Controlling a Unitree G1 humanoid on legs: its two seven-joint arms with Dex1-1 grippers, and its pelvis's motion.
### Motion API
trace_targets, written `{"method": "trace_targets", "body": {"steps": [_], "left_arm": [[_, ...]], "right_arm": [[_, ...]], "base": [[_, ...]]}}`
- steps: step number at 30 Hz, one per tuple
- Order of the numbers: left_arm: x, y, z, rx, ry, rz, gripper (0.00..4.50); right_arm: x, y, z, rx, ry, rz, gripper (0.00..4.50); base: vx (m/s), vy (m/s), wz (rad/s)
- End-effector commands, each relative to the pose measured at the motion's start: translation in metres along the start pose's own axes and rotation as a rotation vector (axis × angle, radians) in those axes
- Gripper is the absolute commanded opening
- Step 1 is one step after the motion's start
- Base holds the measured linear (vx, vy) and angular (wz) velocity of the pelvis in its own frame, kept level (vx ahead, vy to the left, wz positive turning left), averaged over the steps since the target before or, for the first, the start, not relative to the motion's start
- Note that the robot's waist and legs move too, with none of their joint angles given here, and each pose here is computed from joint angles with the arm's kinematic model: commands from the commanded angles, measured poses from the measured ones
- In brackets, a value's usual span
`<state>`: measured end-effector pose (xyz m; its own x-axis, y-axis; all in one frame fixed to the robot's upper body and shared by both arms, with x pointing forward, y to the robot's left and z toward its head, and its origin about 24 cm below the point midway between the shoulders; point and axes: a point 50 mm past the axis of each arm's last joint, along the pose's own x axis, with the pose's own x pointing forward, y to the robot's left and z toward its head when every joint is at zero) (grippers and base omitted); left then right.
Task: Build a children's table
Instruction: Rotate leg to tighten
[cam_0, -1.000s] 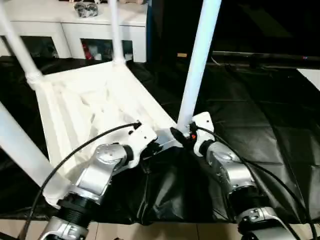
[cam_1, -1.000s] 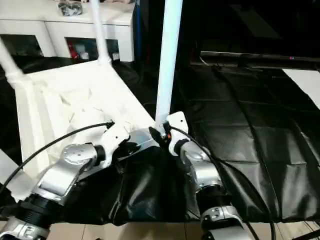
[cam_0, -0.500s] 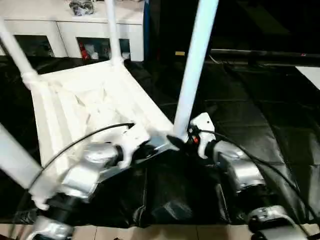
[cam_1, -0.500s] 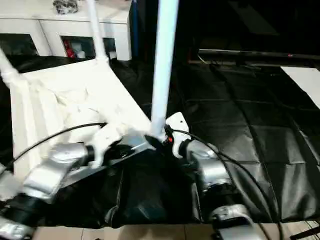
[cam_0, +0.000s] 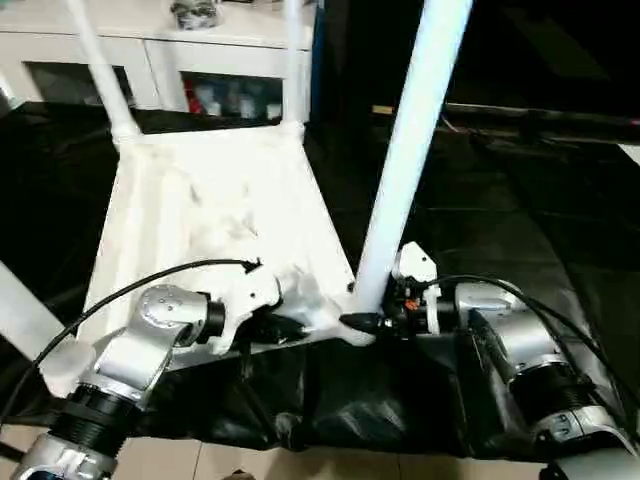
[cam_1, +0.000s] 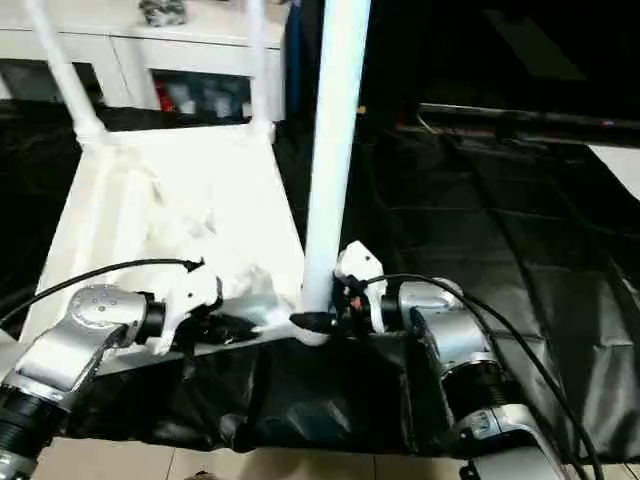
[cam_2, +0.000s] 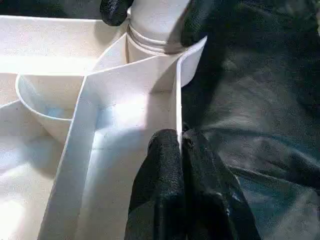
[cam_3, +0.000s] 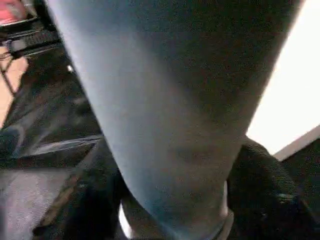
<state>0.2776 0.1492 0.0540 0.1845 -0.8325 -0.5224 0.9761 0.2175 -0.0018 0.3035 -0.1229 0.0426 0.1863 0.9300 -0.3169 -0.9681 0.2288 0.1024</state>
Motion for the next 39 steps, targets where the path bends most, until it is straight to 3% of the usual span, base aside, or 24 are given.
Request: {"method": "trace_targets", "body": {"steps": [1,8,12,13,16,21,26,29,30,31,33,36,39], "left_arm": [[0.008,0.0,0.013,0.061,-0.021,-0.037,0.0],[0.011,0.007,0.013,0.057,-0.024,0.089,0.0],[0.02,0.014,0.017,0.027,-0.042,0.238,0.0],[0.029,0.013,0.021,0.013,-0.052,0.296,0.0],[0.04,0.013,0.028,-0.014,-0.07,0.346,0.0],[0.057,0.015,0.043,-0.025,-0.09,0.412,0.0],[0.063,0.012,0.049,-0.009,-0.103,0.378,0.0],[0.061,0.012,0.048,0.0,-0.094,0.366,0.0],[0.058,0.013,0.046,0.001,-0.088,0.365,0.0],[0.057,0.013,0.044,0.0,-0.085,0.361,0.0],[0.055,0.013,0.042,0.002,-0.079,0.355,0.0],[0.048,0.014,0.035,0.005,-0.058,0.347,0.0],[0.043,0.015,0.031,0.01,-0.042,0.346,0.0]], "right_arm": [[0.015,0.01,0.006,-0.027,-0.01,0.116,2.49],[0.023,0.022,-0.003,-0.006,-0.008,0.144,2.42],[0.033,0.022,-0.006,0.032,-0.05,0.03,2.42],[0.044,0.017,-0.009,0.083,-0.079,-0.117,2.42],[0.059,0.015,-0.011,0.151,-0.105,-0.263,2.42],[0.087,0.015,-0.002,0.219,-0.124,-0.414,2.42],[0.099,0.018,0.011,0.213,-0.171,-0.416,2.42],[0.098,0.016,0.012,0.243,-0.194,-0.406,2.77],[0.093,0.013,0.011,0.241,-0.191,-0.402,2.77],[0.089,0.011,0.01,0.227,-0.181,-0.399,3.17],[0.084,0.009,0.009,0.2,-0.163,-0.385,3.23],[0.058,0.005,0.004,0.086,-0.098,-0.308,3.63],[0.024,-0.007,0.004,0.026,-0.074,-0.302,3.63]], "base": [[0.0,0.0,0.0],[0.0,0.0,0.0],[0.0,0.0,0.0],[0.0,0.0,0.0],[0.0,0.0,0.0],[0.0,0.0,0.0],[0.0,0.0,0.0],[0.0,0.0,0.0],[0.0,0.0,0.0],[0.0,0.0,0.0],[0.0,0.0,0.0],[0.0,0.0,0.0],[0.0,0.0,0.0]]}}
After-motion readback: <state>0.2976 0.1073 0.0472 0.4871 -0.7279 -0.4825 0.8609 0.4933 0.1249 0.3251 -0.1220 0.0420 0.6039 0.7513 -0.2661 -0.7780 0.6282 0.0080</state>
